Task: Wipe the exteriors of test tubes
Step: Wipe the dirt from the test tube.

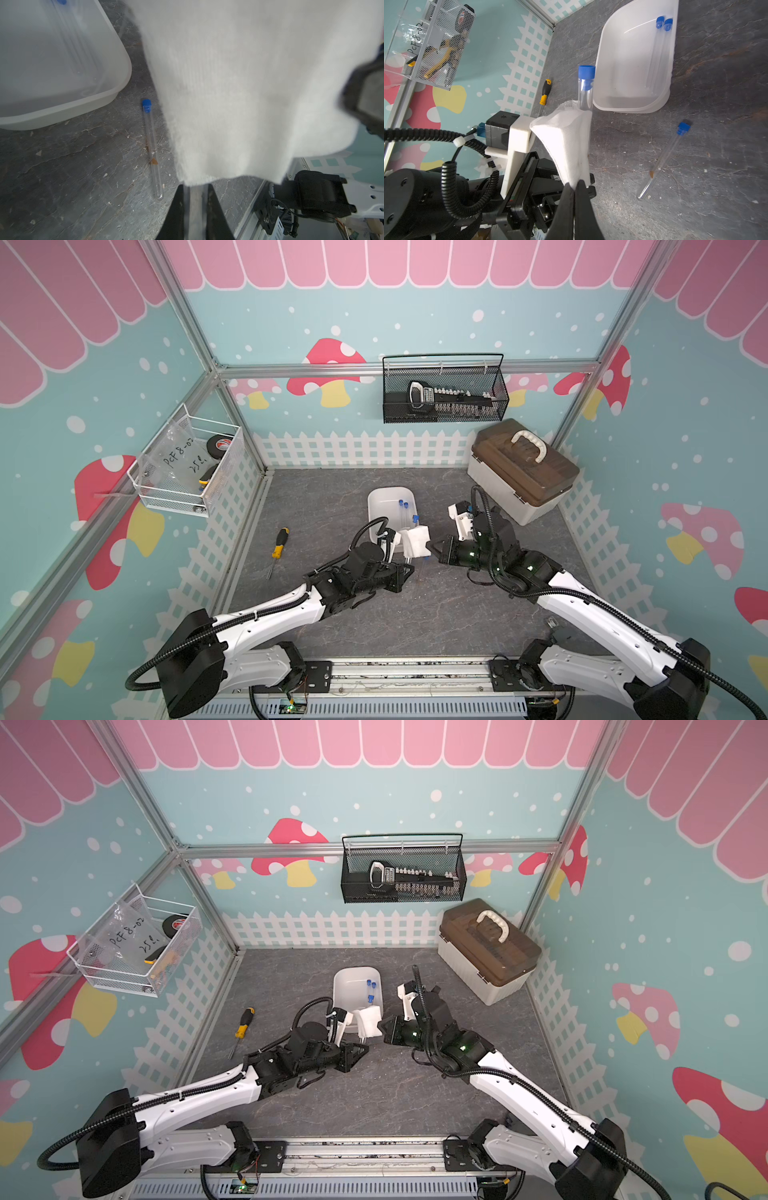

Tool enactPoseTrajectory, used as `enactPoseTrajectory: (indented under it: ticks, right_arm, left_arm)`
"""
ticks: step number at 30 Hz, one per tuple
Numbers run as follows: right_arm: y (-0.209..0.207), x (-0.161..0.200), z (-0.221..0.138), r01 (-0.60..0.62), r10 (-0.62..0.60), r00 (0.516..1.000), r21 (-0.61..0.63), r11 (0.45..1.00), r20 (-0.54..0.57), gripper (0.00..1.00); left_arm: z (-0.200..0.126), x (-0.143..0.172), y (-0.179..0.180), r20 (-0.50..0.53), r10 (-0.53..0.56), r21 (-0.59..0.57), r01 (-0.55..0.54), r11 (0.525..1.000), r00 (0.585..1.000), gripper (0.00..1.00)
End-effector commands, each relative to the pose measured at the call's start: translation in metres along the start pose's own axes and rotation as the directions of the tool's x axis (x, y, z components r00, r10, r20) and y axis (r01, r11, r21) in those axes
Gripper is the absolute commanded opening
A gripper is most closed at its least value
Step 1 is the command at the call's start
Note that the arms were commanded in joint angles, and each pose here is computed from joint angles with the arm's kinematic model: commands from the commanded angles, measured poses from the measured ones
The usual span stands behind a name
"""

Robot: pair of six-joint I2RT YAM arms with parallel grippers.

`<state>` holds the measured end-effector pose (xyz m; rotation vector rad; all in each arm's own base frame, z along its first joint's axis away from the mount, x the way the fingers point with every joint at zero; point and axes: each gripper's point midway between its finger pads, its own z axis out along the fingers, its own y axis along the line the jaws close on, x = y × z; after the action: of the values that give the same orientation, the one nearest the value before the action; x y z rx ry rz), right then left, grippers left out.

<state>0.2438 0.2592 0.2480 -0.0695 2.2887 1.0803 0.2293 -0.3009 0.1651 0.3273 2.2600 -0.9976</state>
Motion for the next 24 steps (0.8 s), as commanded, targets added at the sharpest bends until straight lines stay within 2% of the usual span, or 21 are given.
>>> enactPoseTrajectory:
  ticks: [1, 4, 10, 20, 24]
  right_arm:
    - [-0.016, 0.014, 0.008, -0.002, 0.004, 0.999, 0.049, 0.999, -0.042, 0.0]
    - [-0.018, 0.019, 0.018, -0.009, 0.011, 0.998, 0.037, 0.999, -0.064, 0.0]
    - [-0.034, 0.023, 0.028, -0.012, 0.018, 0.998, 0.092, 0.996, -0.065, 0.0]
    - [-0.008, 0.008, 0.031, -0.005, 0.005, 1.0, -0.026, 1.0, -0.018, 0.23]
    - [0.0, 0.009, 0.035, -0.003, 0.001, 1.0, -0.063, 0.998, -0.03, 0.28]
  left_arm:
    - [-0.004, 0.0, 0.004, 0.01, -0.006, -0.012, 0.006, 1.0, 1.0, 0.14]
    - [-0.005, -0.003, 0.002, 0.018, -0.004, -0.007, 0.004, 1.0, 1.0, 0.14]
    - [-0.01, -0.006, -0.003, 0.031, -0.008, 0.009, 0.008, 1.0, 0.999, 0.14]
    - [-0.009, -0.004, -0.002, 0.032, -0.023, 0.016, 0.022, 1.0, 0.999, 0.14]
    - [-0.009, -0.005, -0.003, 0.032, -0.024, 0.021, 0.023, 1.0, 0.999, 0.14]
